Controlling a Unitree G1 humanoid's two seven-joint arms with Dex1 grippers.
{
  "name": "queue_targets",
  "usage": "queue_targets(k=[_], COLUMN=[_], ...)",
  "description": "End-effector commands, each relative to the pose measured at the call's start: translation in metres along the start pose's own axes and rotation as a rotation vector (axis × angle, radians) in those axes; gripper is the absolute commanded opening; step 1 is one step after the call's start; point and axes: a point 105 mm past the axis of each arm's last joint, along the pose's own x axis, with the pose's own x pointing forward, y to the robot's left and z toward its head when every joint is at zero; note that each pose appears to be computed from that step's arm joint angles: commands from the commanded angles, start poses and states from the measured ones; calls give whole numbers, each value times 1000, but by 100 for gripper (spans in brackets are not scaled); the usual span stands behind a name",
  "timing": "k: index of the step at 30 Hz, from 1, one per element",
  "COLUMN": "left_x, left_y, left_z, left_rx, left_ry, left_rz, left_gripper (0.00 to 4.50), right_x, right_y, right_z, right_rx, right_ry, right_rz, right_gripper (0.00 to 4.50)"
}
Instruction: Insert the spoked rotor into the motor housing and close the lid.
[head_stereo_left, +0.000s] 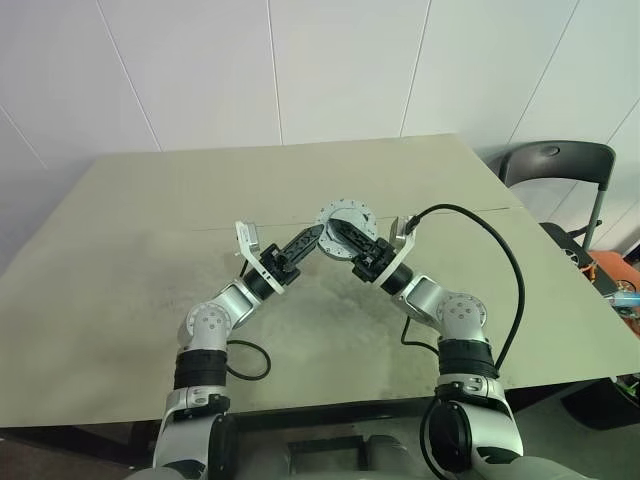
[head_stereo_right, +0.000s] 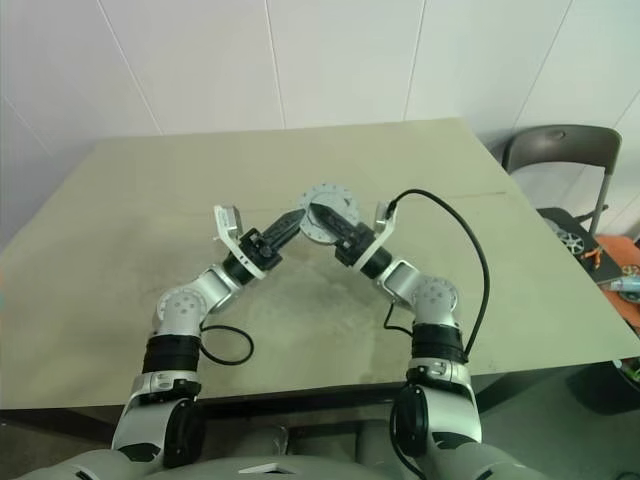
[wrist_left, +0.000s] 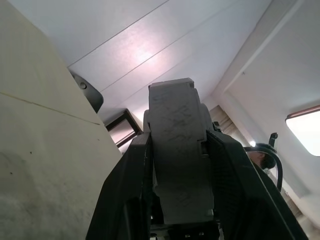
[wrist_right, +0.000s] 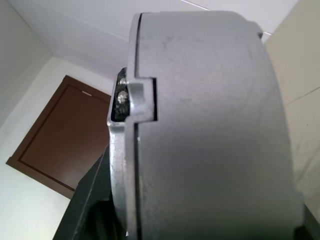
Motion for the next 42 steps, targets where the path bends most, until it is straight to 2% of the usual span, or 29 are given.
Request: queue_targets(k=[1, 3, 5, 18, 25, 27, 33, 42], left_x=[19, 19, 20, 18, 18, 18, 17, 15], left_y=[-17, -16, -10, -12, -13, -13, -11, -6], left_z=[-33, -34, -32, -30, -31, -30, -9, 9], left_rx=[-11, -6, -14, -33, -40, -44, -49, -41], left_ry=[175, 186, 181, 152, 138, 125, -22, -121], left_rz=[-98, -96, -67, -91, -97, -96, -93, -69], left_gripper=[155, 155, 129, 128, 128, 128, 128, 128], right_x=[16, 16, 16, 15, 15, 15, 15, 16], right_y=[21, 21, 20, 23, 24, 23, 22, 19], right_z=[4, 4, 3, 3, 0, 1, 0, -1], right_rx=[-23, -24, -25, -19, -13, -11, -8, -9], right_ry=[-3, -2, -1, 3, 16, 14, 14, 14], right_rz=[85, 85, 85, 102, 107, 102, 94, 83], right_gripper=[229, 229, 226, 226, 446, 446, 446, 446])
